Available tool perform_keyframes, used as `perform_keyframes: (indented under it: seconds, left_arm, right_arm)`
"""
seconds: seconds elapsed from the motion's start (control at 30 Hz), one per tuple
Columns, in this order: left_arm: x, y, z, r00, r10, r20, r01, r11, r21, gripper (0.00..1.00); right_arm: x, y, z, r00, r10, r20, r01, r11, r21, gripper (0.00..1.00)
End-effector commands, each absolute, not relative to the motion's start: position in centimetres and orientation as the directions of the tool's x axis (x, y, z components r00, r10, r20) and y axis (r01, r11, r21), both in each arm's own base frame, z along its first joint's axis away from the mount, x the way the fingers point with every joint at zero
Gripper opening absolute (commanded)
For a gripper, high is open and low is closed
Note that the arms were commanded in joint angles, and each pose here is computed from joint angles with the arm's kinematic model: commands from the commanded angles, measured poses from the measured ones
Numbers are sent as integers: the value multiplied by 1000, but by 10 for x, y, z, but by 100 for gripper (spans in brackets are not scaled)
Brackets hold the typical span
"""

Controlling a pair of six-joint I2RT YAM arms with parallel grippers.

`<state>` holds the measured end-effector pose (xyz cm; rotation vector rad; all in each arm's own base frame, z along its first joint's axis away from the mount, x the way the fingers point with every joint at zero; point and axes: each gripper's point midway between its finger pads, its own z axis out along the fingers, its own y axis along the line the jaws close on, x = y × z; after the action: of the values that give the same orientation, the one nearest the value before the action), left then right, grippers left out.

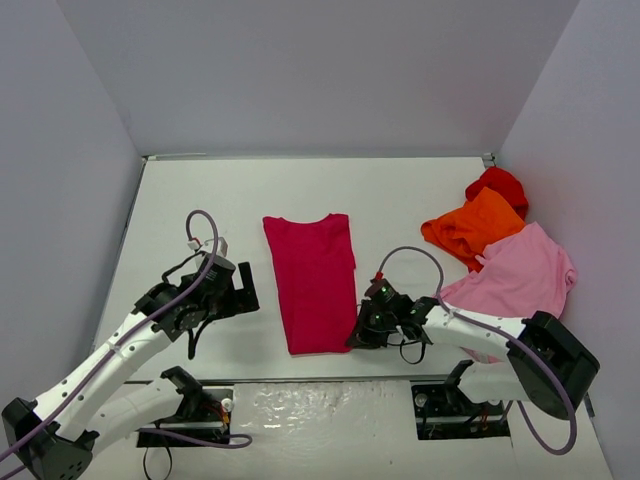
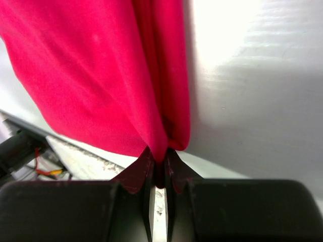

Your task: Fold and stack the t-shirts

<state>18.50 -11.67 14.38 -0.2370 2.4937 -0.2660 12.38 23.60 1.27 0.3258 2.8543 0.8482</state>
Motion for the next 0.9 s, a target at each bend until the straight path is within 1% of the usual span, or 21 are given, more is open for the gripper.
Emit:
perform_keyframes:
  seconds: [0.0, 0.23, 0.33, 0.43, 0.57, 0.73, 0.87]
  left_arm:
    - [194, -121, 152, -774, -242, -585, -99, 959, -266, 97]
    - [197, -130, 152, -770, -255, -585, -81, 948, -307, 97]
    - [197, -135, 154, -771, -258, -583, -68, 942, -328, 97]
    - [196, -135, 156, -768, -269, -582, -68, 937, -343, 97]
    - [193, -137, 161, -755, -284, -591, -54, 925, -376, 97]
    - [203, -147, 176, -731, -278, -623, -4, 915, -403, 97]
    - [223, -175, 173, -749, -239, -617, 61, 903, -425, 97]
  right_arm:
    - [135, 240, 40, -963, 164, -215, 36, 866, 500, 0]
    - [112, 250, 80, -964, 144, -225, -6, 829, 559, 0]
    - [103, 248, 95, -961, 158, -226, -2, 815, 580, 0]
    - [95, 249, 126, -953, 206, -222, 14, 762, 648, 0]
    - [91, 250, 156, -942, 234, -241, 2, 722, 692, 0]
    - [94, 253, 166, -935, 216, -281, -32, 738, 674, 0]
    - [93, 253, 150, -942, 190, -278, -31, 773, 633, 0]
